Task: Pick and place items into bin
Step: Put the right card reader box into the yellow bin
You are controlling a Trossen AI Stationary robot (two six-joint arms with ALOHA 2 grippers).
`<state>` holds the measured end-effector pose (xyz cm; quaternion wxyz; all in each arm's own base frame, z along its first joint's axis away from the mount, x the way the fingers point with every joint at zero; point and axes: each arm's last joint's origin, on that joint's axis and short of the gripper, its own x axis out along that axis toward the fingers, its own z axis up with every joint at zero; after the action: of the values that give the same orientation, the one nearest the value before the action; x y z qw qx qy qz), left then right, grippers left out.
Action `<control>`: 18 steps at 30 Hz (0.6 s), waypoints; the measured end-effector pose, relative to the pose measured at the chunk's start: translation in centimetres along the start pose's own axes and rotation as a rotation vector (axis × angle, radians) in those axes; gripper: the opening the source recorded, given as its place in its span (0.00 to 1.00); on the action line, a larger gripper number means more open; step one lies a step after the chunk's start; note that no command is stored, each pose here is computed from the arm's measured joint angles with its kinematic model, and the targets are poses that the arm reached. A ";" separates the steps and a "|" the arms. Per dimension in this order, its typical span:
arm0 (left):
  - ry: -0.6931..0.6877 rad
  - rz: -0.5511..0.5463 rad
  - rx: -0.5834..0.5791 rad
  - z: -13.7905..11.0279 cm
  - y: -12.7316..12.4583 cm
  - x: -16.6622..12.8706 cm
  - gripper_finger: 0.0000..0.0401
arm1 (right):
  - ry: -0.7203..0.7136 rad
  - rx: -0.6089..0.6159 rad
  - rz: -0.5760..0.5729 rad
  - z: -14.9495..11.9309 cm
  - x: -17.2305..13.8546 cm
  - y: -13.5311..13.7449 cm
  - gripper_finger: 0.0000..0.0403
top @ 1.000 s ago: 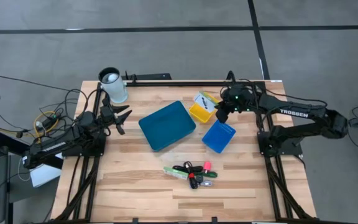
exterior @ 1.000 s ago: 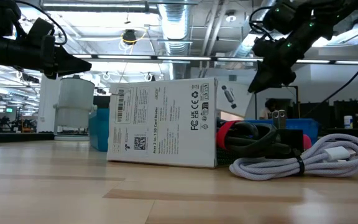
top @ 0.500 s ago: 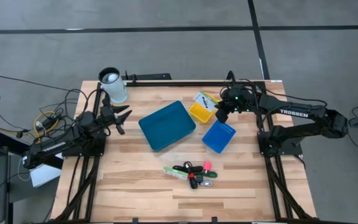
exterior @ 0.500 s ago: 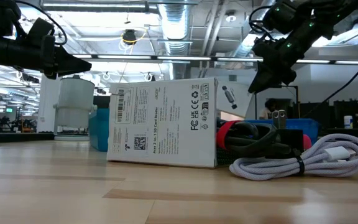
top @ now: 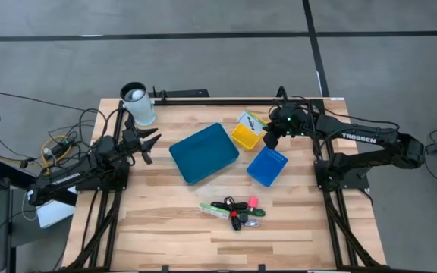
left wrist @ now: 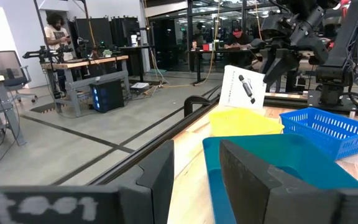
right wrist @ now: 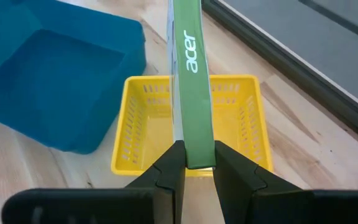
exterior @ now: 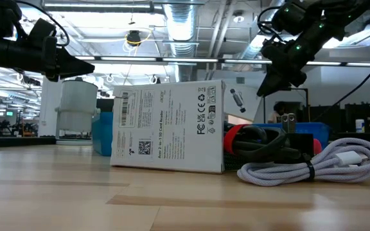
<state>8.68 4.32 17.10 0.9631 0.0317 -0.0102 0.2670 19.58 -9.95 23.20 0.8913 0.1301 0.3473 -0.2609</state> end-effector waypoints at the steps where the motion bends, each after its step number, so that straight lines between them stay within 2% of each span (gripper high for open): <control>1: 0.000 0.000 0.000 0.0 0.0 0.0 0.30 | 0.000 0.003 -0.002 0.0 0.0 -0.1 0.16; 13: 0.000 0.000 0.000 0.0 0.0 0.0 0.30 | 0.003 0.030 -0.004 0.1 0.1 -1.0 0.16; 18: -0.001 0.000 0.000 0.0 0.0 0.0 0.30 | 0.054 0.014 -0.007 -0.2 1.5 -1.0 0.16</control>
<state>8.68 4.31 17.11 0.9631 0.0317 -0.0105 0.2670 19.85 -11.26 21.95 0.8797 0.1420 0.3700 -0.2628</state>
